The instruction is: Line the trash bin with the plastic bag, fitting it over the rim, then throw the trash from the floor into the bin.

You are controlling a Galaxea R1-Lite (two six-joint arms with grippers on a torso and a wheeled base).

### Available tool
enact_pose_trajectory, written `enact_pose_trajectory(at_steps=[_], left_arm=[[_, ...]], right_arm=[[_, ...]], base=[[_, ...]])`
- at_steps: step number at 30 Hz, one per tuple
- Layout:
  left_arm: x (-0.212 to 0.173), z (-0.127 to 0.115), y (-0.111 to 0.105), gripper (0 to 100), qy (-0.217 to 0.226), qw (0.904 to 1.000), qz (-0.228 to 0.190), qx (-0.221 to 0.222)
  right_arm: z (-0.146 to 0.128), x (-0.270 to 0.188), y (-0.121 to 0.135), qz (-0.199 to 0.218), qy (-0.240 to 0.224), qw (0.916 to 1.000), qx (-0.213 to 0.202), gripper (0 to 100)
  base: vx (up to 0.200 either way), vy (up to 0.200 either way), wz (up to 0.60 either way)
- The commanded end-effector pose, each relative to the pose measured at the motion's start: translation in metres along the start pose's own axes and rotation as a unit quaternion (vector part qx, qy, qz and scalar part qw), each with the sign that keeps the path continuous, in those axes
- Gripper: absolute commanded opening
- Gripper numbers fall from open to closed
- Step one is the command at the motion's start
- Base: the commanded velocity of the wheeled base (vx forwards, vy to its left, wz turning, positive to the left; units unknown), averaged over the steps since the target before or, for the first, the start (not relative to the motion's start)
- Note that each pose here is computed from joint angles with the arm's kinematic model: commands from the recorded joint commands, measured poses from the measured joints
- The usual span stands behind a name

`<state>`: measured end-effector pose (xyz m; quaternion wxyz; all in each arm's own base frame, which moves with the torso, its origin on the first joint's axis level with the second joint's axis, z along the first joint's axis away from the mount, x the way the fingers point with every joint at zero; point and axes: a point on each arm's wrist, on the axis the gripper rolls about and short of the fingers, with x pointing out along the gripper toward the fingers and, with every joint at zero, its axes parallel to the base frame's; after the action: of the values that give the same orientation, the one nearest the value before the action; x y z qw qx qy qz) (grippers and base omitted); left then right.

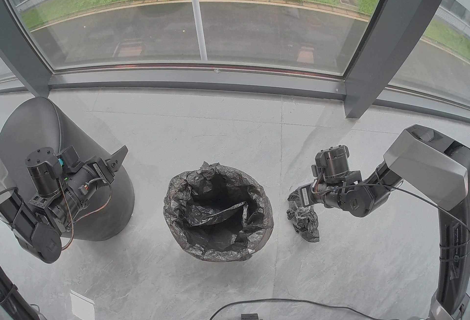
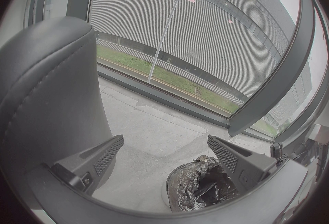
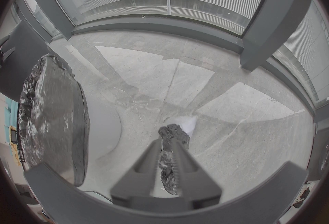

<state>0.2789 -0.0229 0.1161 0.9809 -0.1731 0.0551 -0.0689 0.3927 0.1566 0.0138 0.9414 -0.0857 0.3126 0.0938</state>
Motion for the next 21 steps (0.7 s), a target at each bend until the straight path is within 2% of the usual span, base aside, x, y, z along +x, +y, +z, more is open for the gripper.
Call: enact_pose_trajectory(at_steps=[1, 4, 9, 14, 17, 21], left_arm=[[0.0, 0.0, 0.0, 100, 0.001, 1.0, 0.0, 0.0], [0.0, -0.001, 0.0, 100, 0.002, 1.0, 0.0, 0.0], [0.0, -0.002, 0.001, 100, 0.004, 1.0, 0.001, -0.001], [0.005, -0.008, 0.004, 100, 0.016, 0.9999, 0.006, -0.002], [0.006, -0.01, 0.004, 100, 0.019, 0.9998, 0.006, -0.003], [0.004, -0.01, 0.004, 100, 0.018, 0.9998, 0.005, -0.003]], right_arm=[[0.015, 0.006, 0.013, 0.007, -0.012, 0.9999, -0.007, 100], [0.027, 0.015, 0.014, 0.006, -0.01, 0.9999, -0.006, 100], [0.013, 0.037, 0.009, -0.018, 0.008, 0.9998, -0.001, 100], [0.018, 0.044, -0.006, -0.027, 0.018, 0.9995, -0.004, 100], [0.027, 0.045, -0.014, -0.028, 0.054, 0.9977, -0.028, 100], [0.037, 0.057, -0.012, -0.023, 0.077, 0.9961, -0.035, 100]], base=[[0.0, 0.0, 0.0], [0.0, 0.0, 0.0], [0.0, 0.0, 0.0], [0.0, 0.0, 0.0], [0.0, 0.0, 0.0], [0.0, 0.0, 0.0]])
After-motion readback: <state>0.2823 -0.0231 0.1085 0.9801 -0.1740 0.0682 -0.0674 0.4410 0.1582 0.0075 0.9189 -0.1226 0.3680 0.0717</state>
